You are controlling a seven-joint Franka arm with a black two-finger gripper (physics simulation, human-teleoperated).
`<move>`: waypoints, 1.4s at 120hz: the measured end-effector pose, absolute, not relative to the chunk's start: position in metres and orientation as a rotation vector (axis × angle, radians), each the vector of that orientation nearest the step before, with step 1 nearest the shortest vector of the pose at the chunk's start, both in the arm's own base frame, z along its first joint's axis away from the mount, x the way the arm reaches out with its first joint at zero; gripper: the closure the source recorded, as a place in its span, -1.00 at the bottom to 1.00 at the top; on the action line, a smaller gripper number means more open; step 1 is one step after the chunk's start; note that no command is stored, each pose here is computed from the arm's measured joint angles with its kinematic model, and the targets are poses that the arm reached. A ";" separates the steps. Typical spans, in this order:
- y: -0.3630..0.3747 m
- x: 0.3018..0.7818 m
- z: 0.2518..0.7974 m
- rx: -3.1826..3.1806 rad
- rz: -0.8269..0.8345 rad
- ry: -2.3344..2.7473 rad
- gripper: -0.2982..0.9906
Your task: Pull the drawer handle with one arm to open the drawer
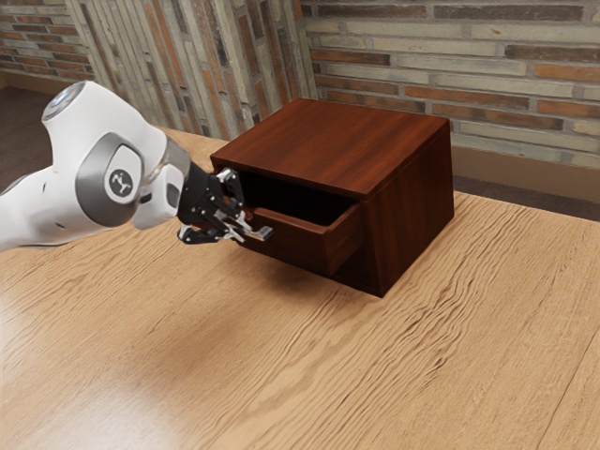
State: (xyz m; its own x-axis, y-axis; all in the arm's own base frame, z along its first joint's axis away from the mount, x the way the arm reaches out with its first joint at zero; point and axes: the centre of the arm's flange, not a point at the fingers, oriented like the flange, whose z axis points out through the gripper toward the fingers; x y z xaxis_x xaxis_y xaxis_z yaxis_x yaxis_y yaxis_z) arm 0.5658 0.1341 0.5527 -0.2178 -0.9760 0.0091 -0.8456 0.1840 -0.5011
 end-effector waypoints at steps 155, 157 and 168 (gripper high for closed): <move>0.143 0.478 0.542 -1.792 -0.615 2.125 0.38; 0.143 0.478 0.542 -1.792 -0.615 2.126 0.37; 0.140 0.479 0.542 -1.791 -0.617 2.129 0.34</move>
